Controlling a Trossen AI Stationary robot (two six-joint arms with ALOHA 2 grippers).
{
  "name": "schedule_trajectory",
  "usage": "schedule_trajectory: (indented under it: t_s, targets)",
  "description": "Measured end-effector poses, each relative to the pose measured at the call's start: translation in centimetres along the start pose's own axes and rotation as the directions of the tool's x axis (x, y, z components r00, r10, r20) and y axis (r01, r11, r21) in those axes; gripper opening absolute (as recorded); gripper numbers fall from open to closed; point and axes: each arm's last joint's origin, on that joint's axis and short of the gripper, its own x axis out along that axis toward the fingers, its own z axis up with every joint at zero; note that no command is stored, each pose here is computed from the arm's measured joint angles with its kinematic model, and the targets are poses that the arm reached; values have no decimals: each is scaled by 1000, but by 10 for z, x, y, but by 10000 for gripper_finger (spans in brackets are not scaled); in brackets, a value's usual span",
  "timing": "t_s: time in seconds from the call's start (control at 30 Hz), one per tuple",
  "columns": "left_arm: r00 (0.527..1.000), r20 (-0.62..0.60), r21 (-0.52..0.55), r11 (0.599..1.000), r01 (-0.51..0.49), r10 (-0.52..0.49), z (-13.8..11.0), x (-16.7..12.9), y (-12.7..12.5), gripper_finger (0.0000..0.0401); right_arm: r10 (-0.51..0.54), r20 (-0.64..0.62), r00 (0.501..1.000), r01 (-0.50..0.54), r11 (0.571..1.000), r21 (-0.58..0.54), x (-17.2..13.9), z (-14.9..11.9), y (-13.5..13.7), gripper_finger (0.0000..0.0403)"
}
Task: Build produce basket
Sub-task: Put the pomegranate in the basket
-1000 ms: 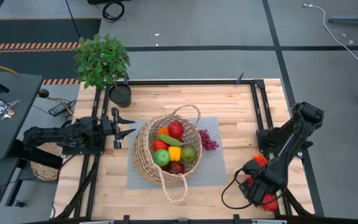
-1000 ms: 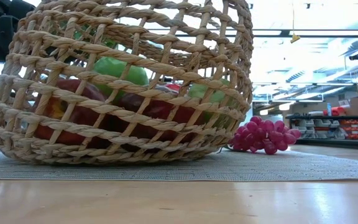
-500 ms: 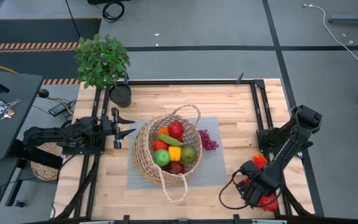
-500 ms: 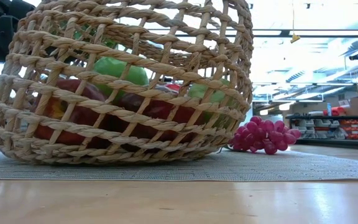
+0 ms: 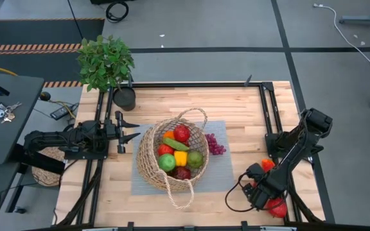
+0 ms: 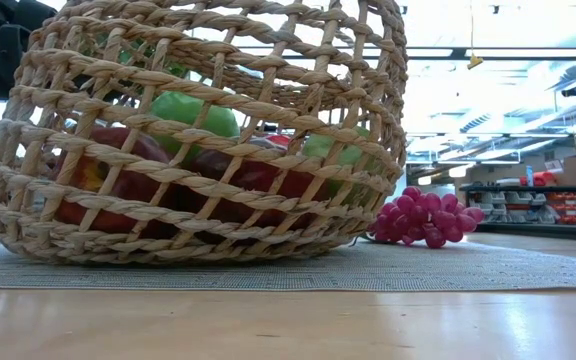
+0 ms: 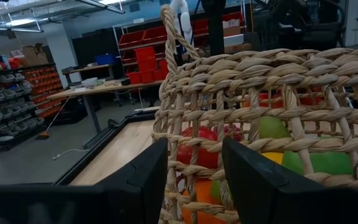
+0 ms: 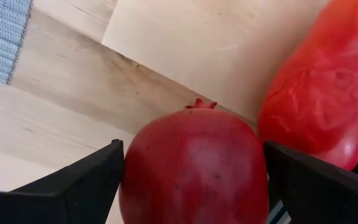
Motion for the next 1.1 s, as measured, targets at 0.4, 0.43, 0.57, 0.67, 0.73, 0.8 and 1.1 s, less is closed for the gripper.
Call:
schedule_trajectory:
  t_s: [0.4, 0.43, 0.57, 0.67, 0.73, 0.8, 1.1]
  targets:
    - [1000, 0, 0, 1000, 0, 0, 0, 0, 0, 160, -14, -7, 1000, 14, 997, -75, 0, 3, 0, 351]
    - [1000, 0, 0, 1000, 0, 0, 0, 0, 0, 160, -15, -8, 1000, 15, 996, -84, 0, 5, 1, 350]
    - [1000, 0, 0, 1000, 0, 0, 0, 0, 0, 160, -5, 20, 1000, 7, 992, -125, -5, 11, 5, 349]
    - [1000, 0, 0, 1000, 0, 0, 0, 0, 0, 160, -4, 59, 998, 13, 988, -151, -14, 18, 9, 349]
    - [1000, 0, 0, 1000, 0, 0, 0, 0, 0, 160, -8, 82, 997, 22, 985, -171, -21, 23, 11, 348]
    - [1000, 0, 0, 1000, 0, 0, 0, 0, 0, 160, -7, 102, 995, 27, 980, -195, -29, 30, 15, 348]
    - [1000, 0, 0, 1000, 0, 0, 0, 0, 0, 160, 142, 255, 956, -39, 927, -373, -78, 69, 42, 348]
